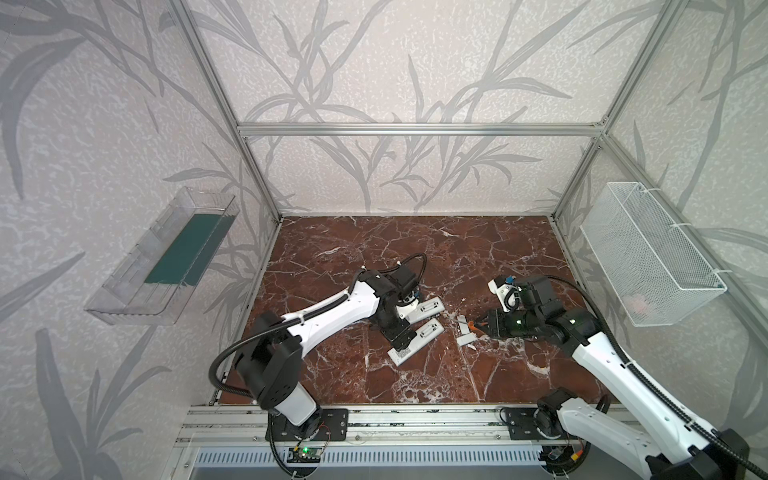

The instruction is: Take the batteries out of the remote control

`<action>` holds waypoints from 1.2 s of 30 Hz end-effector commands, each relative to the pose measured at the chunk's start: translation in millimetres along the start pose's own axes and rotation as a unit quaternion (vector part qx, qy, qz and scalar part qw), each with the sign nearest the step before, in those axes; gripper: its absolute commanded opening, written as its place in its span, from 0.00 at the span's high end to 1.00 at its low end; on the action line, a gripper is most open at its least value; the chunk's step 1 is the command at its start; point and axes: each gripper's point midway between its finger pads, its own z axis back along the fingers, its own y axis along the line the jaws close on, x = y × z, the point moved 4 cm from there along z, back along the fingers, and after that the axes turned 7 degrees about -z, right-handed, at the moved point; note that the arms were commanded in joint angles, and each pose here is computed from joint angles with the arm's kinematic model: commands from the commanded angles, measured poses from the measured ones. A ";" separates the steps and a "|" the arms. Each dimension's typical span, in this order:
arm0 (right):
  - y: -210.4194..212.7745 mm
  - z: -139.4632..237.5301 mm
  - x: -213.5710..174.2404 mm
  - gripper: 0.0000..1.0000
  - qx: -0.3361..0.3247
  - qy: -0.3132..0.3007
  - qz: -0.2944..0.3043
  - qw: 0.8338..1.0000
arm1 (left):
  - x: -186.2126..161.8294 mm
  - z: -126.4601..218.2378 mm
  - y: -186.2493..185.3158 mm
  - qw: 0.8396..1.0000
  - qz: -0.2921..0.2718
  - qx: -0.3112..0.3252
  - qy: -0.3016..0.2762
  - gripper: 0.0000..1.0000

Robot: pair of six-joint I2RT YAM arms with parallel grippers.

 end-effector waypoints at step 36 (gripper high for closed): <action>104.3 33.4 36.7 1.00 0.243 -0.170 0.114 0.948 | 89.9 107.8 3.0 0.637 0.426 -0.283 -0.577 0.10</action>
